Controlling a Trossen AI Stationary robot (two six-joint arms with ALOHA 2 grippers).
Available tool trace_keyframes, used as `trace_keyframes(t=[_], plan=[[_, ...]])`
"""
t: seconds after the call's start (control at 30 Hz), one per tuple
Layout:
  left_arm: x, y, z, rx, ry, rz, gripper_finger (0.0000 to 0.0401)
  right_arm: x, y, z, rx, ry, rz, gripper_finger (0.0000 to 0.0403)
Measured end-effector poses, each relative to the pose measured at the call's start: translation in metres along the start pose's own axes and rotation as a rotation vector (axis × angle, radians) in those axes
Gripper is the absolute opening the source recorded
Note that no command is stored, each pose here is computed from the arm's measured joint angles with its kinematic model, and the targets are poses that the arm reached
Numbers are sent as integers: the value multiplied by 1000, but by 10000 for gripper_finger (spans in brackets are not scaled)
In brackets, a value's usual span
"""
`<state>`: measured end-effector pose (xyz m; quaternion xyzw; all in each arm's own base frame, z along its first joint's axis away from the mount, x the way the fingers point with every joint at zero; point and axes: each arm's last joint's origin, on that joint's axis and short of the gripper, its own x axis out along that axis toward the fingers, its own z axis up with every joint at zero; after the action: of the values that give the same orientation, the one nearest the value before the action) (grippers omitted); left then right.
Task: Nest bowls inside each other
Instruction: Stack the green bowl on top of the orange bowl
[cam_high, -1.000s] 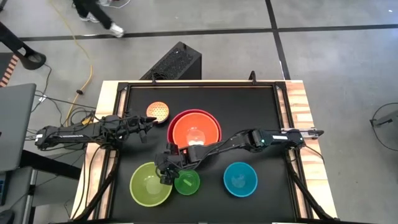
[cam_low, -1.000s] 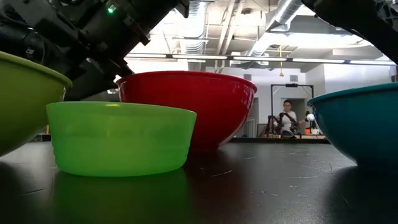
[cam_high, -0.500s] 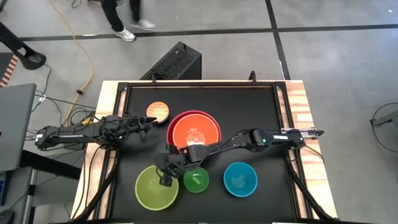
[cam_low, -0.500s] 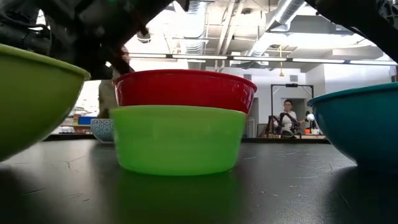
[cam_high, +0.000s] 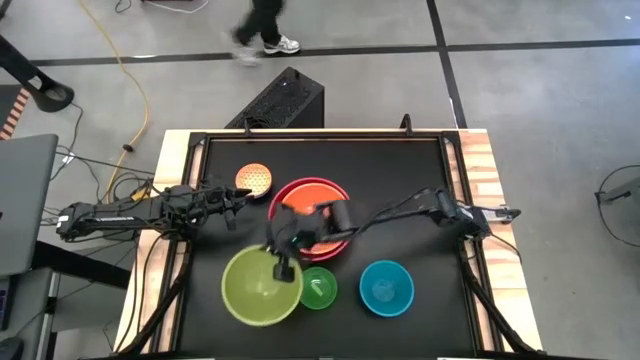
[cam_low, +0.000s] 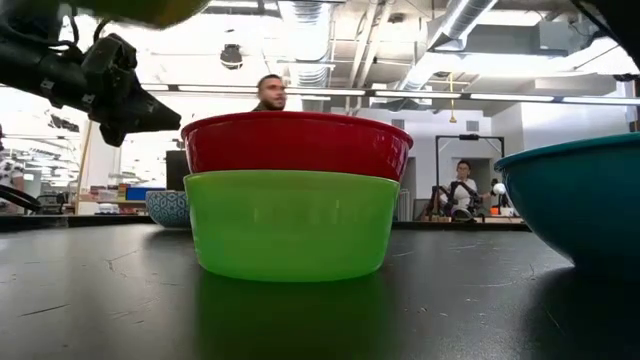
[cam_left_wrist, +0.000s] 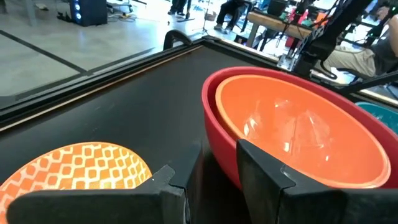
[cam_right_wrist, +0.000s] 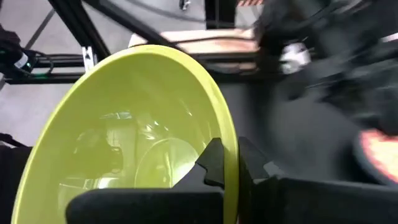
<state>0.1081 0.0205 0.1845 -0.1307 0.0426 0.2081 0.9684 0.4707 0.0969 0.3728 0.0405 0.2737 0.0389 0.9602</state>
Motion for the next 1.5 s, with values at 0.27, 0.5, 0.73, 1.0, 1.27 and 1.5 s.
trace_keyframes(t=[0.27,0.5,0.73,1.0,1.27,1.5], plan=[[0,0,0,0,-2,-1,87,-76,-46,11,59,109,-273,13],[0,-1,0,-2,6,-38,87,-87,-95,2,150,231,-438,14],[0,-4,-1,-19,33,-125,87,-80,-133,-36,265,281,-439,15],[-1,-3,-6,-47,105,-153,87,-102,-149,-117,483,-18,-359,15],[0,-2,-7,-48,101,-113,87,-87,-148,-176,542,-114,-334,15],[0,-2,-7,-66,96,-95,87,-59,-152,-192,564,-74,-361,15]])
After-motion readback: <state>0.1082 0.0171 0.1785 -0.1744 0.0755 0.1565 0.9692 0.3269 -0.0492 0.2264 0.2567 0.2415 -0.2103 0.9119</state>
